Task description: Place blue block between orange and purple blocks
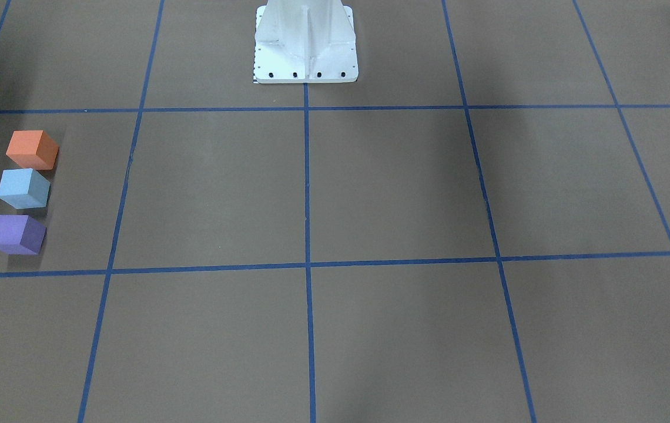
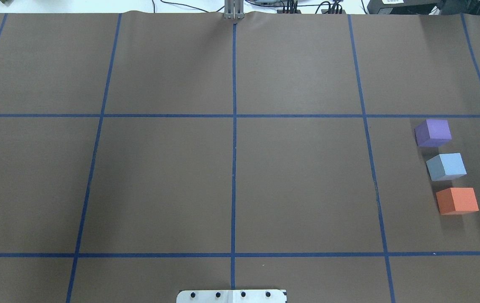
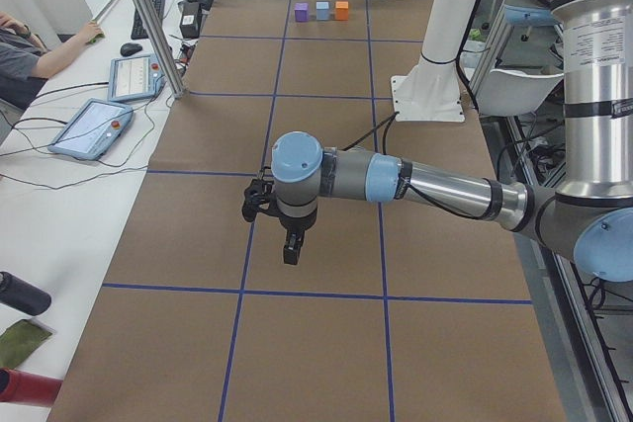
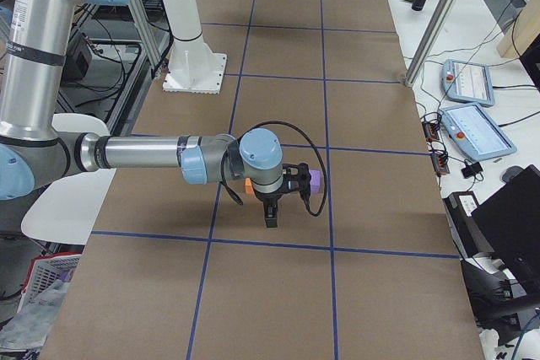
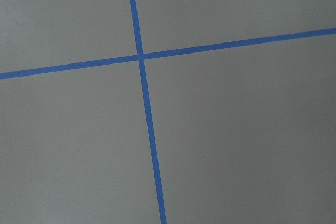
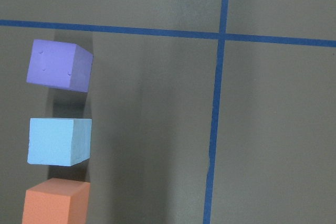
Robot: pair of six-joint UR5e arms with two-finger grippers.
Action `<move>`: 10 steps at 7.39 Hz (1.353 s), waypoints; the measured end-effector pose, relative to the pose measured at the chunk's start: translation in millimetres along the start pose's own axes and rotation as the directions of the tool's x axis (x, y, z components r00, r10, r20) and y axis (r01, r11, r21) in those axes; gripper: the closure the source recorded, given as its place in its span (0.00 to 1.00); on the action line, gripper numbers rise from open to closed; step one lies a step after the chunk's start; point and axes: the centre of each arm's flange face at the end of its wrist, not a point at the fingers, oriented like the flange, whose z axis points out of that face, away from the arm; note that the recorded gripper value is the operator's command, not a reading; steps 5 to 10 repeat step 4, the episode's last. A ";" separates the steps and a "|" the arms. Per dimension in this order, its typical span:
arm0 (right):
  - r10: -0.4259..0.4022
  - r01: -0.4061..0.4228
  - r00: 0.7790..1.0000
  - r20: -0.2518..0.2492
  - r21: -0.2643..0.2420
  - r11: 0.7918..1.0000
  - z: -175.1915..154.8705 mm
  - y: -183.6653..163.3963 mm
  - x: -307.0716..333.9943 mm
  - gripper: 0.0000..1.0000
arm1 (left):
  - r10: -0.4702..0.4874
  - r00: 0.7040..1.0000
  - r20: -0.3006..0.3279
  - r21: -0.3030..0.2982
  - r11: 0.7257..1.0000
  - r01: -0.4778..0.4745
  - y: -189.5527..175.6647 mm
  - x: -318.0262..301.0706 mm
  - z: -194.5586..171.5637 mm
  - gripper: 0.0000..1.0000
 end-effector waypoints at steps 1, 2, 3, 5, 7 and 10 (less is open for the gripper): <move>-0.001 0.001 1.000 0.000 0.000 1.000 0.2 0.0 0.1 0.00 | 0.000 1.000 0.003 0.000 1.000 0.000 -0.1 -0.2 -0.1 0.00; -0.002 0.002 1.000 0.000 0.000 1.000 0.2 0.0 0.1 0.00 | 0.001 1.000 0.005 0.001 1.000 -0.001 -0.4 -0.1 -0.4 0.00; -0.002 0.002 1.000 0.000 0.000 1.000 0.3 0.0 0.2 0.00 | 0.001 1.000 0.006 0.001 1.000 -0.001 -0.6 -0.1 -0.5 0.00; -0.004 0.004 1.000 0.000 0.000 1.000 0.5 0.0 0.4 0.00 | 0.000 1.000 0.007 0.001 1.000 0.000 -0.6 -0.1 -0.6 0.00; -0.004 0.004 1.000 0.000 0.000 1.000 0.5 0.0 0.4 0.00 | 0.000 1.000 0.007 0.001 1.000 0.000 -0.6 -0.1 -0.6 0.00; -0.004 0.004 1.000 0.000 0.000 1.000 0.5 0.0 0.4 0.00 | 0.000 1.000 0.007 0.001 1.000 0.000 -0.6 -0.1 -0.6 0.00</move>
